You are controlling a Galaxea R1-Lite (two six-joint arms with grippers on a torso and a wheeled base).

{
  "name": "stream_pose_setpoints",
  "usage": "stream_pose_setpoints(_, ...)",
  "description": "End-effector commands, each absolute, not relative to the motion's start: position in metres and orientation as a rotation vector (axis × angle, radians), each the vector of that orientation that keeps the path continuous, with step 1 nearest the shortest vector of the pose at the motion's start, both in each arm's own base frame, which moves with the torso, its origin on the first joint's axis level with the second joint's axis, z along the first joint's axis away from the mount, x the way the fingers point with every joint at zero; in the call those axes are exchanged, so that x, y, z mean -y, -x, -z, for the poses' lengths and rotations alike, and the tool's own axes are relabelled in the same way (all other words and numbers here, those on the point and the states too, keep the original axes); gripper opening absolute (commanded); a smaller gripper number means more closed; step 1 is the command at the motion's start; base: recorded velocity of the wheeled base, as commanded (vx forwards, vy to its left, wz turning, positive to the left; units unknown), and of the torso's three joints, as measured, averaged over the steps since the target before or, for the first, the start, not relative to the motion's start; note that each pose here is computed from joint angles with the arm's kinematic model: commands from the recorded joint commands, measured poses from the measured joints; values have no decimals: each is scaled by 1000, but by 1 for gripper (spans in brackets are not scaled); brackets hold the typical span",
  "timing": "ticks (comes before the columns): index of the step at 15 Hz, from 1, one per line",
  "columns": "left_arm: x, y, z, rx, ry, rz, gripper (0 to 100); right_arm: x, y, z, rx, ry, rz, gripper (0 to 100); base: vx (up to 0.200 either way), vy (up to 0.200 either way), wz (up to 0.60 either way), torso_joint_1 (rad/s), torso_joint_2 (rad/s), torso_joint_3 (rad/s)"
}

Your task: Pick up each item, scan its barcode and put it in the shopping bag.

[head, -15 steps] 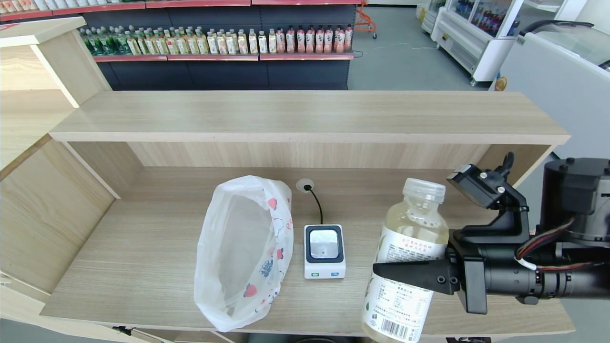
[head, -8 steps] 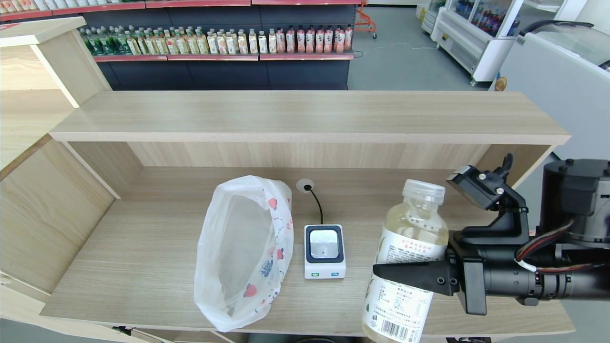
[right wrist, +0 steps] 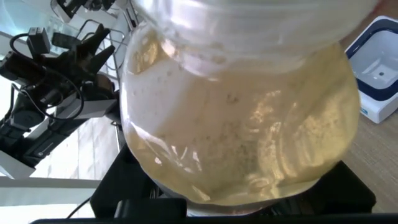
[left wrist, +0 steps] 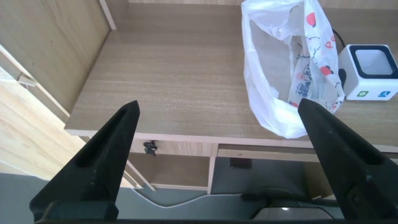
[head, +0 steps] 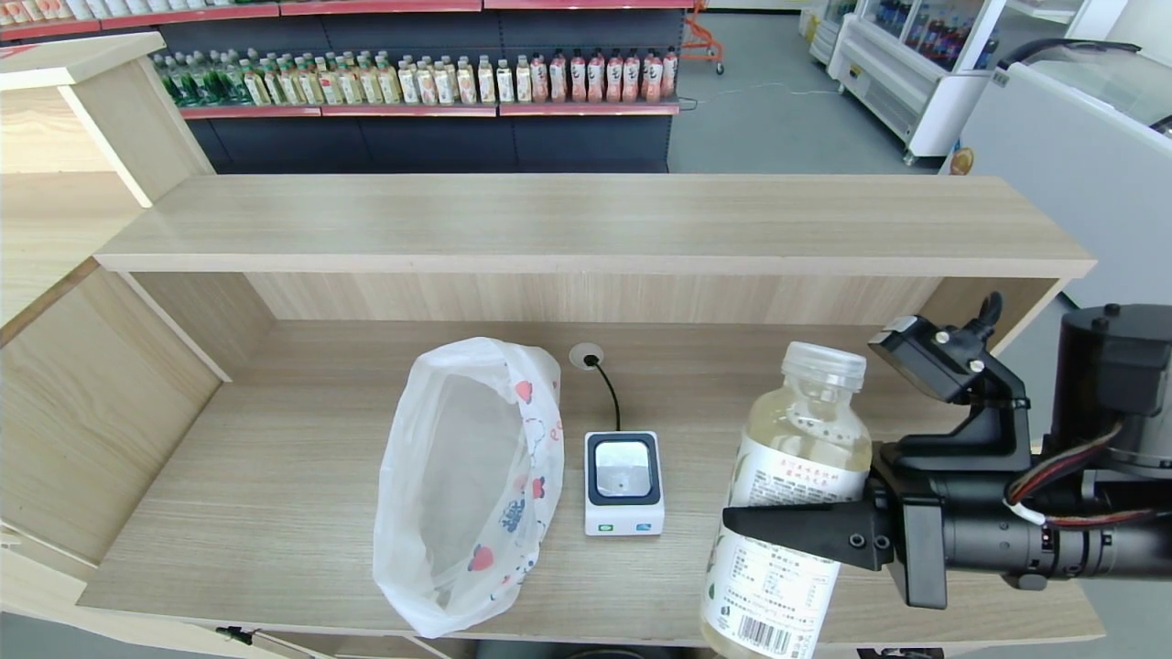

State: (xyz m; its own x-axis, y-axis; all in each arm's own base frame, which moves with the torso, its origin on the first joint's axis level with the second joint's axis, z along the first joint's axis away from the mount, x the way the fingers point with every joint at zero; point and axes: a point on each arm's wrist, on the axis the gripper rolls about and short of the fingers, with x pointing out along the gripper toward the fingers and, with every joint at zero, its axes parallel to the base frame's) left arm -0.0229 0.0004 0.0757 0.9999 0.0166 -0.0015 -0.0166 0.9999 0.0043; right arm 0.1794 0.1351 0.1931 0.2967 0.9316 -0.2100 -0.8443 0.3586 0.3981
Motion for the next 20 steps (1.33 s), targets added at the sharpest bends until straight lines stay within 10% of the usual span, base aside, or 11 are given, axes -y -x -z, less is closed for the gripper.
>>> stream_pose_setpoints(1, 0, 23, -76, -2, -5, -17, 100, -134, -178, -194, -434, -228, -1196, 0, 0, 0, 0, 0, 0, 0)
stream_pose_setpoints(9, 0, 23, -76, -2, -3, -17, 100, -133, -176, -197, -414, -220, -1197, 0, 0, 0, 0, 0, 0, 0)
stream_pose_setpoints(14, 0, 23, -76, -2, -3, -17, 100, -78, -216, -197, 15, 697, -631, 0, 0, 0, 0, 0, 0, 0)
stream_pose_setpoints(20, 0, 23, -76, -2, -3, -17, 100, -84, -219, -207, 271, 876, -568, 0, 0, 0, 0, 0, 0, 0)
